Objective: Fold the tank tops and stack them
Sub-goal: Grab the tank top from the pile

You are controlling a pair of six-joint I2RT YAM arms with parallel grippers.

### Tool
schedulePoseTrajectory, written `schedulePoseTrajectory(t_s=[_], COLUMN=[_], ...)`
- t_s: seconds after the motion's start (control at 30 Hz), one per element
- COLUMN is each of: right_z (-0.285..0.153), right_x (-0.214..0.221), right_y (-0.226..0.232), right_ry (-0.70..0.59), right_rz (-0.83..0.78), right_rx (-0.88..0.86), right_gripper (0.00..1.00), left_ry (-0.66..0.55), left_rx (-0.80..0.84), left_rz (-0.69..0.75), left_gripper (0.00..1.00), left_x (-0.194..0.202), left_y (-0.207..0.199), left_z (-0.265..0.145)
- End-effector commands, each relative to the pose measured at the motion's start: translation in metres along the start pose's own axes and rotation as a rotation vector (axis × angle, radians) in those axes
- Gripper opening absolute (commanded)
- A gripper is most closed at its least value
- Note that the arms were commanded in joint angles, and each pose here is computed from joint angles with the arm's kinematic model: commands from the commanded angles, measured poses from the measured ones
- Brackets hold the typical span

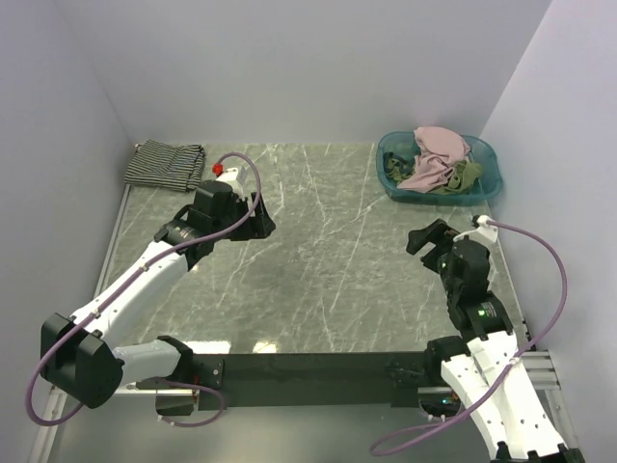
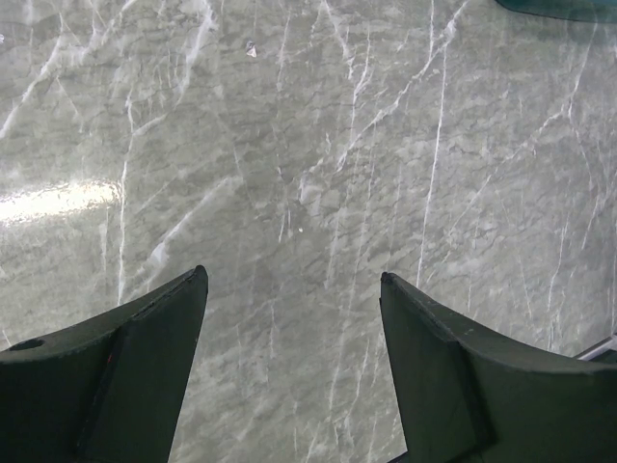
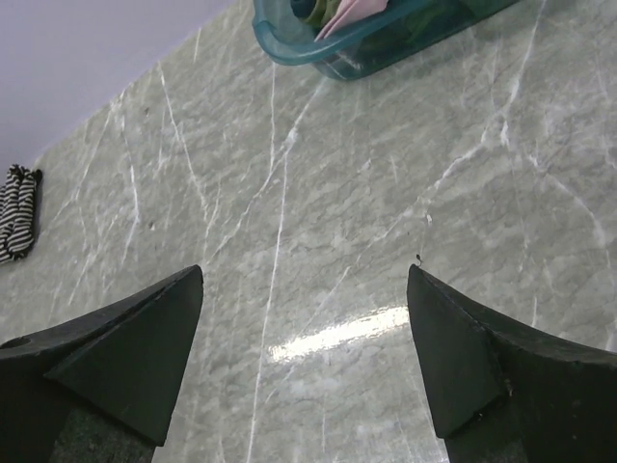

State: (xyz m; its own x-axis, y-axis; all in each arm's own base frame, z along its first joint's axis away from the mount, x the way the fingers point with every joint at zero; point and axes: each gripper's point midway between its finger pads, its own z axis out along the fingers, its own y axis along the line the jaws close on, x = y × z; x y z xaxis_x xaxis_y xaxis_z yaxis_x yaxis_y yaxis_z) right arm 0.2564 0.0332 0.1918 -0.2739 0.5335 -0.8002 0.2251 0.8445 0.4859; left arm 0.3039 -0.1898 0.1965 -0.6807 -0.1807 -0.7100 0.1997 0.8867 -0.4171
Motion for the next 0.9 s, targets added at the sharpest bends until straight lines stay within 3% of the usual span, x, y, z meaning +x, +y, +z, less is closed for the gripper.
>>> schedulePoseTrajectory(t_s=[0.0, 0.23, 0.3, 0.33, 0.4, 0.43, 0.5, 0.6, 0.63, 0.67, 0.83, 0.87], right_z=[-0.008, 0.008, 0.016, 0.038, 0.053, 0.083, 0.119, 0.152, 0.176, 0.185, 0.250, 0.256], right_x=[-0.029, -0.040, -0.062, -0.055, -0.084, -0.071, -0.082, -0.108, -0.094, -0.118, -0.117, -0.137], right_y=[0.012, 0.026, 0.044, 0.043, 0.065, 0.060, 0.056, 0.050, 0.039, 0.042, 0.012, 0.019], right_ry=[-0.076, -0.026, -0.034, 0.029, 0.030, 0.107, 0.140, 0.094, 0.144, 0.090, 0.148, 0.104], right_rz=[0.001, -0.045, -0.056, -0.090, -0.119, -0.177, -0.202, -0.213, -0.244, -0.242, -0.283, -0.271], right_rx=[-0.014, 0.001, -0.006, 0.042, 0.055, 0.108, 0.203, 0.271, 0.318, 0.349, 0.504, 0.503], right_gripper=[0.93, 0.94, 0.96, 0.96, 0.90, 0.88, 0.84, 0.84, 0.83, 0.83, 0.82, 0.82], left_ry=[-0.039, -0.042, -0.045, -0.043, -0.043, -0.050, -0.058, -0.068, -0.066, -0.065, -0.057, -0.057], left_rx=[0.021, 0.026, 0.030, 0.036, 0.037, 0.033, 0.034, 0.037, 0.034, 0.032, 0.037, 0.038], left_rz=[0.001, -0.001, -0.003, -0.005, -0.009, -0.010, -0.010, -0.014, -0.011, -0.010, -0.009, -0.010], left_gripper=[0.78, 0.78, 0.78, 0.78, 0.78, 0.78, 0.78, 0.78, 0.78, 0.78, 0.78, 0.78], left_x=[-0.010, -0.010, -0.011, -0.010, -0.010, -0.012, -0.014, -0.016, -0.015, -0.015, -0.013, -0.013], left_y=[-0.004, -0.005, -0.005, -0.007, -0.006, -0.006, -0.006, -0.007, -0.006, -0.005, -0.005, -0.005], left_z=[-0.001, -0.002, -0.003, -0.003, -0.004, -0.005, -0.007, -0.009, -0.009, -0.009, -0.009, -0.009])
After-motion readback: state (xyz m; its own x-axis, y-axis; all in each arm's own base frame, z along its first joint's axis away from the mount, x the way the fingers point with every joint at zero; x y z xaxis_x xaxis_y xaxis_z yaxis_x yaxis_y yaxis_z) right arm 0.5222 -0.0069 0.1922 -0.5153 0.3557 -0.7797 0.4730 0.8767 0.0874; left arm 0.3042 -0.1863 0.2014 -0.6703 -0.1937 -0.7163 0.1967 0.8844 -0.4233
